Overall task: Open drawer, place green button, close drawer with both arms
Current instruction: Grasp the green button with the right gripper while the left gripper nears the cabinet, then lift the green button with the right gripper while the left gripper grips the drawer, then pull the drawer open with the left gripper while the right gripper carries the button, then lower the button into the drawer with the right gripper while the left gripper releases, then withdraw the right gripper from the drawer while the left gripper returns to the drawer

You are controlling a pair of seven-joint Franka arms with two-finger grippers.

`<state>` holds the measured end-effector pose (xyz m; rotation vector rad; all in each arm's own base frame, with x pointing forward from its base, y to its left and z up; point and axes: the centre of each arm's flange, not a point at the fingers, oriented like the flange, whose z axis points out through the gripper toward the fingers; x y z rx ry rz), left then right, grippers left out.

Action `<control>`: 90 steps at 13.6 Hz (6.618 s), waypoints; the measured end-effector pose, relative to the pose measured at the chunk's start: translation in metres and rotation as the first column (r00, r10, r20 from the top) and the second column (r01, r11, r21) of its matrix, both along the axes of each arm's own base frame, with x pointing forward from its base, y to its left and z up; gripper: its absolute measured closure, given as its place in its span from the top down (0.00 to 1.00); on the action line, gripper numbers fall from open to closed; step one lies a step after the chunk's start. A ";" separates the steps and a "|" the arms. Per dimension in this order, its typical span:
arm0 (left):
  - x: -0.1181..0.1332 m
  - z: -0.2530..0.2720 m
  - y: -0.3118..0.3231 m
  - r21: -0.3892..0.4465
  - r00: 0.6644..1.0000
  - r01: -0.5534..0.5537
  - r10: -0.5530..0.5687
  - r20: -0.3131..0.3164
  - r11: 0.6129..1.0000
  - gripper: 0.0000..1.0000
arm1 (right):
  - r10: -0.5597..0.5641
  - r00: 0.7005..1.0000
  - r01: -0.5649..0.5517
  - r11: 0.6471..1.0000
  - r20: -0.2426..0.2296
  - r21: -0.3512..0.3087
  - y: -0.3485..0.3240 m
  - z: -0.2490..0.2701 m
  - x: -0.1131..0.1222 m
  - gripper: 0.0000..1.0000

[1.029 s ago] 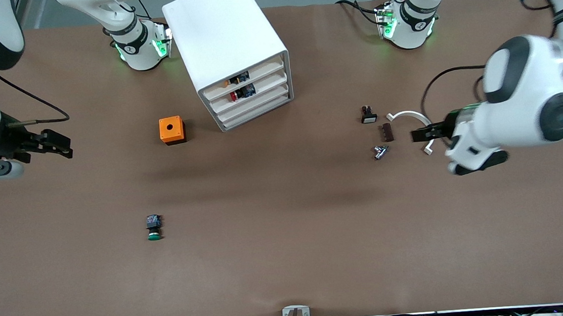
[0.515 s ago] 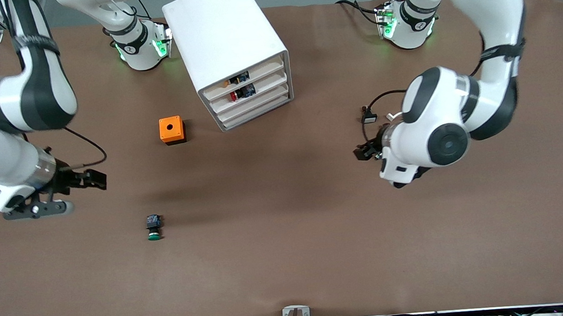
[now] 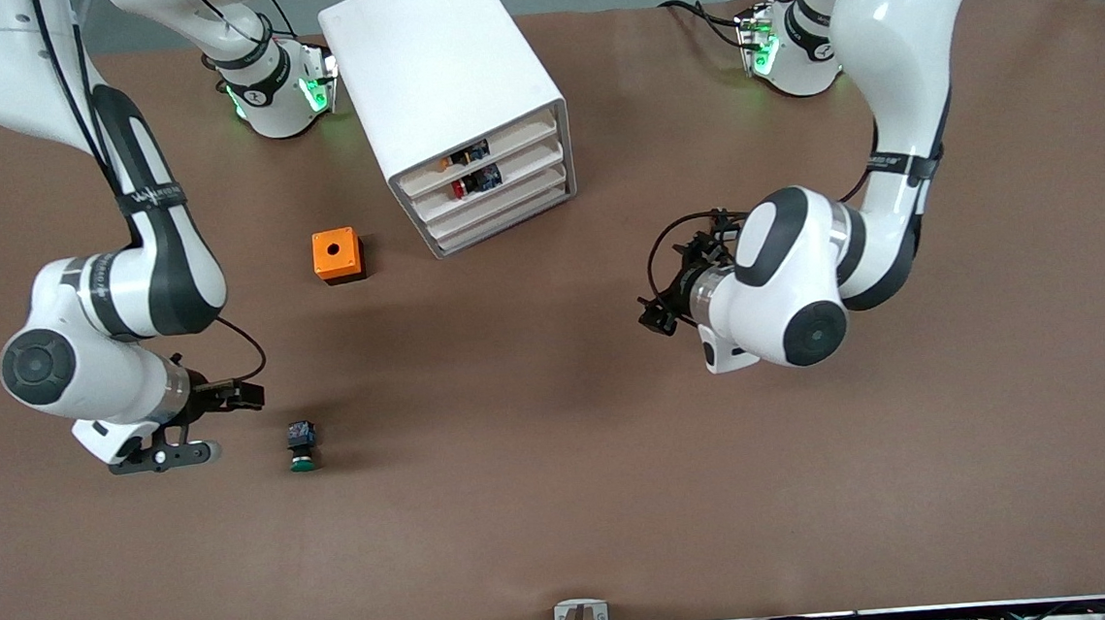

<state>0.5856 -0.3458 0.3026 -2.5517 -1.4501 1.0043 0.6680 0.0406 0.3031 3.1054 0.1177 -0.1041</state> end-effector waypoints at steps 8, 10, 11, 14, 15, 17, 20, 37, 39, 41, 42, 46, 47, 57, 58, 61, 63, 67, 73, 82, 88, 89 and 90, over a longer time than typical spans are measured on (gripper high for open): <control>-0.046 -0.073 -0.077 0.294 0.899 -0.329 0.393 -0.195 0.898 1.00 | 0.002 0.996 -0.003 1.000 0.088 0.011 0.021 -0.081 0.014 1.00; -0.052 -0.087 -0.082 0.324 0.877 -0.343 0.424 -0.226 0.882 1.00 | -0.027 0.996 0.023 0.999 0.082 0.041 0.025 -0.094 0.013 1.00; -0.054 -0.092 -0.084 0.326 0.857 -0.358 0.446 -0.257 0.875 0.98 | -0.036 0.996 0.032 0.998 0.077 0.055 0.029 -0.099 0.012 1.00; -0.058 -0.104 -0.094 0.340 0.745 -0.434 0.544 -0.386 0.835 0.95 | -0.041 0.997 0.037 0.997 0.064 0.066 0.036 -0.111 0.010 0.97; -0.060 -0.110 -0.098 0.351 0.702 -0.454 0.571 -0.426 0.819 0.95 | -0.042 0.997 0.038 0.997 0.061 0.066 0.036 -0.114 0.009 0.97; -0.065 -0.123 -0.104 0.391 0.636 -0.471 0.611 -0.472 0.791 0.90 | -0.041 0.997 0.037 0.997 0.058 0.066 0.037 -0.116 0.009 0.81; -0.084 -0.141 -0.119 0.468 0.590 -0.450 0.647 -0.484 0.760 0.83 | -0.043 0.998 0.039 0.997 0.054 0.066 0.040 -0.116 0.008 0.48; -0.143 -0.169 -0.175 0.595 0.443 -0.383 0.706 -0.552 0.707 0.29 | -0.218 0.976 0.220 0.970 -0.027 0.101 0.075 -0.046 0.026 0.41; -0.143 -0.168 -0.176 0.594 0.444 -0.381 0.703 -0.555 0.709 0.23 | -0.278 0.960 0.281 0.955 -0.044 0.091 0.103 -0.031 0.019 0.41; -0.141 -0.167 -0.175 0.592 0.443 -0.381 0.702 -0.557 0.710 0.14 | -0.343 0.938 0.346 0.935 -0.055 0.077 0.133 -0.012 0.010 0.41; -0.138 -0.166 -0.172 0.592 0.441 -0.387 0.706 -0.554 0.707 0.14 | -0.377 0.924 0.381 0.922 -0.063 0.068 0.145 -0.002 0.005 0.41; -0.088 -0.156 -0.138 0.568 0.404 -0.464 0.733 -0.548 0.680 0.14 | -0.510 0.856 0.513 0.858 -0.085 0.028 0.188 0.035 -0.017 0.41; -0.072 -0.152 -0.126 0.560 0.389 -0.488 0.741 -0.547 0.670 0.14 | -0.539 0.838 0.542 0.840 -0.086 0.019 0.200 0.042 -0.024 0.41; -0.028 -0.142 -0.103 0.458 0.399 -0.618 0.757 -0.518 0.639 0.14 | -0.820 0.570 0.816 0.572 -0.047 -0.076 0.362 0.063 -0.121 0.41; -0.028 -0.142 -0.103 0.451 0.404 -0.619 0.754 -0.519 0.643 0.14 | -0.835 0.548 0.831 0.550 -0.041 -0.086 0.376 0.061 -0.133 0.41; -0.019 -0.134 -0.102 0.427 0.405 -0.643 0.756 -0.514 0.635 0.39 | -0.865 0.501 0.860 0.501 -0.024 -0.100 0.407 0.053 -0.163 0.41; -0.012 -0.130 -0.097 0.421 0.400 -0.650 0.756 -0.518 0.632 0.60 | -0.877 0.480 0.873 0.479 -0.017 -0.092 0.417 0.041 -0.179 0.41; 0.007 -0.112 -0.063 0.411 0.458 -0.621 0.734 -0.502 0.668 0.99 | -0.907 0.421 0.905 0.421 -0.010 -0.063 0.428 0.014 -0.200 0.41; 0.041 -0.070 0.021 0.357 0.596 -0.582 0.682 -0.423 0.730 1.00 | -0.924 0.383 0.922 0.382 -0.001 -0.067 0.426 0.003 -0.206 0.43; 0.063 0.004 0.080 0.168 0.897 -0.380 0.407 -0.173 0.909 1.00 | -0.923 0.382 0.924 0.383 0.049 0.016 0.411 0.024 -0.172 0.93; 0.062 -0.004 0.063 -0.012 0.998 -0.048 0.048 0.028 0.999 1.00 | -0.818 0.570 0.818 0.574 0.073 0.044 0.308 0.066 -0.089 1.00; 0.064 -0.006 0.057 -0.029 0.997 -0.024 0.026 0.072 0.999 1.00 | -0.793 0.605 0.793 0.608 0.071 0.033 0.284 0.075 -0.078 1.00; 0.065 -0.009 0.050 -0.040 0.994 0.002 0.002 0.107 0.999 1.00 | -0.763 0.642 0.764 0.645 0.068 0.023 0.263 0.084 -0.069 1.00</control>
